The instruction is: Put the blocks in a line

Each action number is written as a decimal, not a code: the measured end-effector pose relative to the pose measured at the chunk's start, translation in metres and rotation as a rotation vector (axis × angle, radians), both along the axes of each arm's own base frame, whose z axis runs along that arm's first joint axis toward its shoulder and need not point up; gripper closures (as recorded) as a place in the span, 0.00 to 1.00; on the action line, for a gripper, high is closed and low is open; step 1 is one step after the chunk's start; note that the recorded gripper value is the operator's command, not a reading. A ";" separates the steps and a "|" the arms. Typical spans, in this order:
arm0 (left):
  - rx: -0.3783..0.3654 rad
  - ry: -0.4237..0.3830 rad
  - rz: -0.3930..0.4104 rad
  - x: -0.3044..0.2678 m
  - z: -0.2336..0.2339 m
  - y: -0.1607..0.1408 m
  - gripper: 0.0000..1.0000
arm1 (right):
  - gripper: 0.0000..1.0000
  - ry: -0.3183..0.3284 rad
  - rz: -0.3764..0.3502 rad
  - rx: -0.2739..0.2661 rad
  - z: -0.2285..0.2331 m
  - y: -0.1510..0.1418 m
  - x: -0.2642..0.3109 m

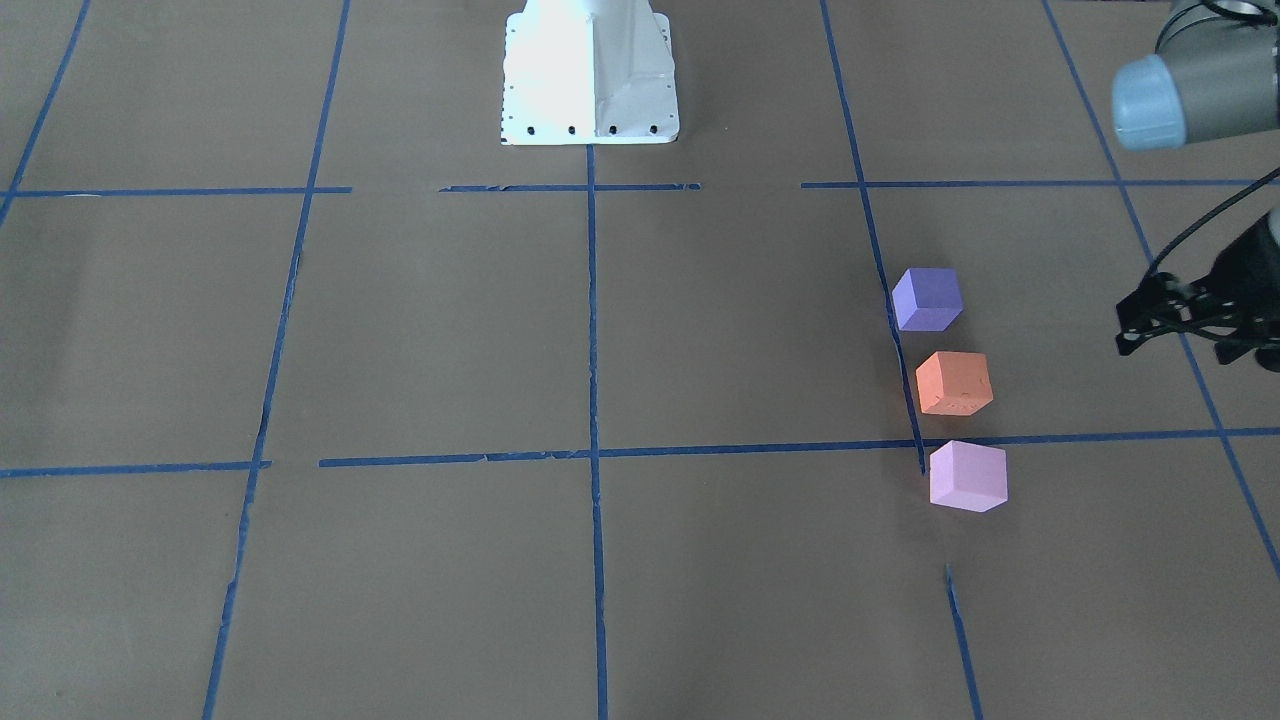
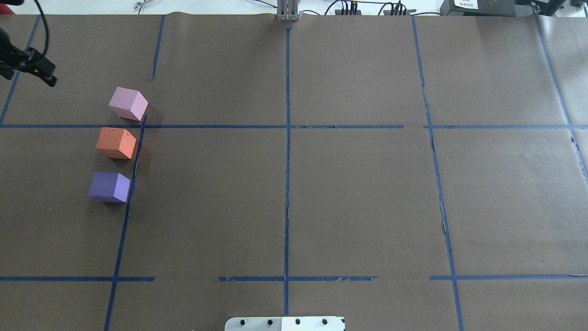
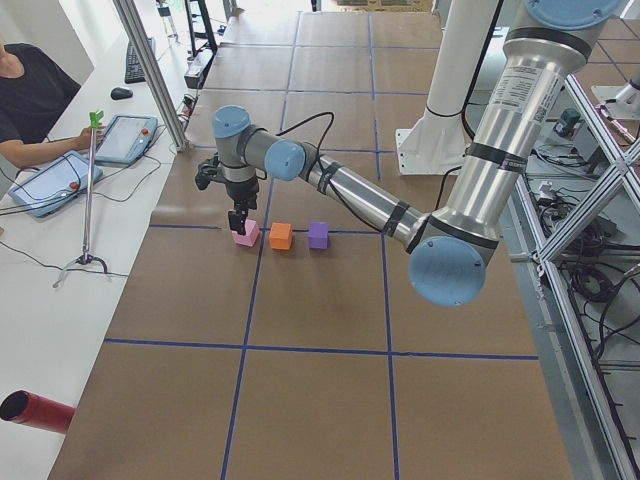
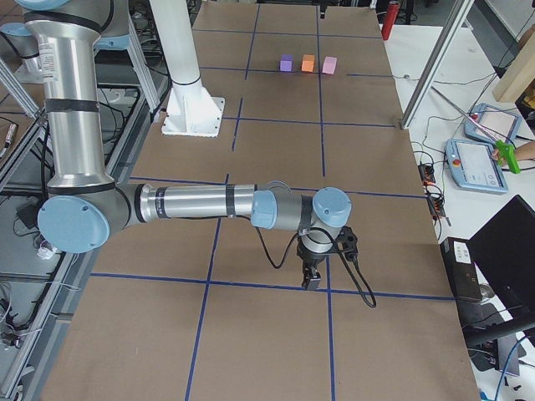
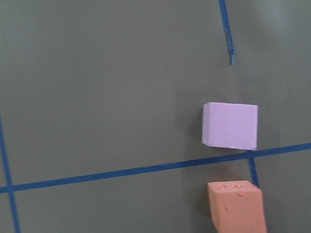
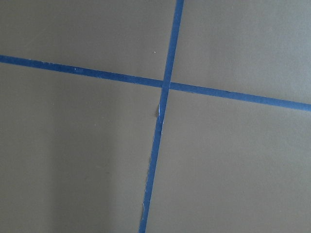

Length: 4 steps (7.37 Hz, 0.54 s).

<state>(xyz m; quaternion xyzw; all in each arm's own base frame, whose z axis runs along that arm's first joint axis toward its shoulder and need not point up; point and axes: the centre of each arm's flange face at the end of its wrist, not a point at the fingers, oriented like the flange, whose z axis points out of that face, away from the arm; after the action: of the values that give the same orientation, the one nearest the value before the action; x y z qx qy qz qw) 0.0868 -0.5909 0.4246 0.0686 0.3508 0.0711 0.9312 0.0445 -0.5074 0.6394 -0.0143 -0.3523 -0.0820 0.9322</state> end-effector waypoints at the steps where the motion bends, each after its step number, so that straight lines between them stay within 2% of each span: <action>1: 0.022 -0.029 0.018 -0.059 0.026 0.010 0.00 | 0.00 0.000 0.001 -0.001 0.000 0.000 0.000; 2: 0.030 -0.050 0.041 -0.113 0.064 0.031 0.00 | 0.00 0.000 0.001 -0.001 0.000 0.000 0.000; 4: -0.008 -0.056 0.050 -0.193 0.154 0.090 0.00 | 0.00 0.000 0.001 -0.001 0.000 0.000 0.000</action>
<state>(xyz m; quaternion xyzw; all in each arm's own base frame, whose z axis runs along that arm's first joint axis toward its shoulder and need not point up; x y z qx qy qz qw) -0.1067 -0.5005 0.5783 0.0541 0.3263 0.0950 0.9389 0.0445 -0.5074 0.6396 -0.0147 -0.3523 -0.0814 0.9322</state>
